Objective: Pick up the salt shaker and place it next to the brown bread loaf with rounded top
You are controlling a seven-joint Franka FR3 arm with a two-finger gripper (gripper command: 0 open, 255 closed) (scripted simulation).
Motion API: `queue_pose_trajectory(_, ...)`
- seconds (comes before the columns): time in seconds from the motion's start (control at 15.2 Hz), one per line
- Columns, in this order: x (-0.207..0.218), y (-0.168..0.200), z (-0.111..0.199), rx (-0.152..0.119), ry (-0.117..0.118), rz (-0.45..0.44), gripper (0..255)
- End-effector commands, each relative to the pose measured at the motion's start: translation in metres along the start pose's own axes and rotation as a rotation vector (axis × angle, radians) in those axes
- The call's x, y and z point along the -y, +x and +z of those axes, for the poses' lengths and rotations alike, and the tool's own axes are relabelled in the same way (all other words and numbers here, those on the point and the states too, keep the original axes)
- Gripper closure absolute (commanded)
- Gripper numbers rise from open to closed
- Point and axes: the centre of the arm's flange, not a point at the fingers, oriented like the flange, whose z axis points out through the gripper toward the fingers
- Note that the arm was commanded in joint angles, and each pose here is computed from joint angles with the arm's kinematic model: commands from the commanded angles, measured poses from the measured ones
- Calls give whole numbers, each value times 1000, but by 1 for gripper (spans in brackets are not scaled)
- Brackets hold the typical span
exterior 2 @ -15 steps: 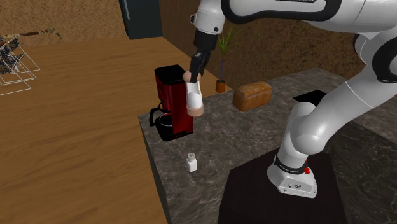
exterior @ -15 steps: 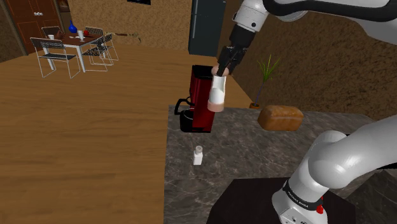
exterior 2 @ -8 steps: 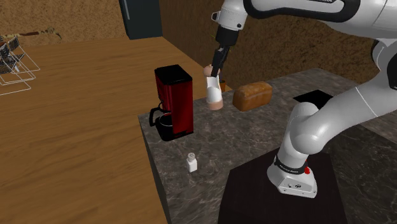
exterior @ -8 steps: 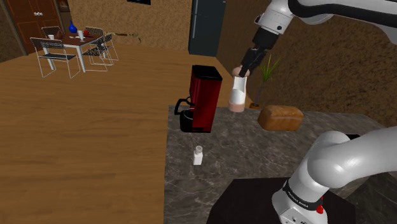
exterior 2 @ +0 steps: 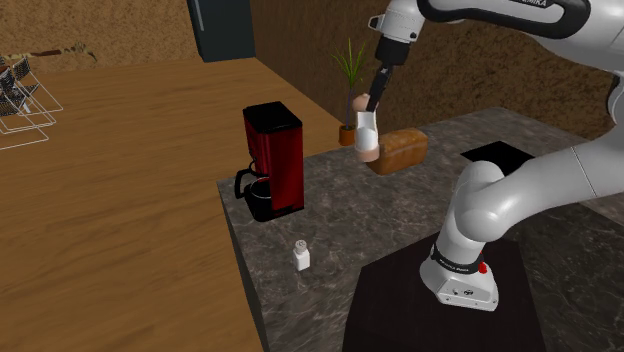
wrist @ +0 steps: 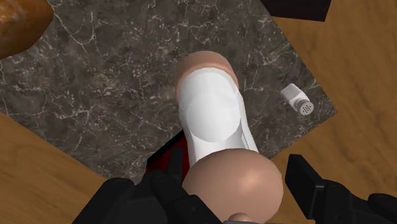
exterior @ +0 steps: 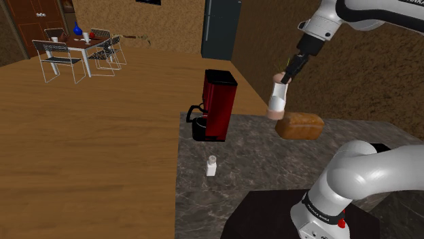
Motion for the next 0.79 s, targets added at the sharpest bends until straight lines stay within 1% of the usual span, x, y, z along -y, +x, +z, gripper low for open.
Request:
queue_pose_trajectory(0.0,-20,-14,-5,0,0,-1,255)
queue_pose_trajectory(0.73,-134,-100,-34,0,0,-1,255)
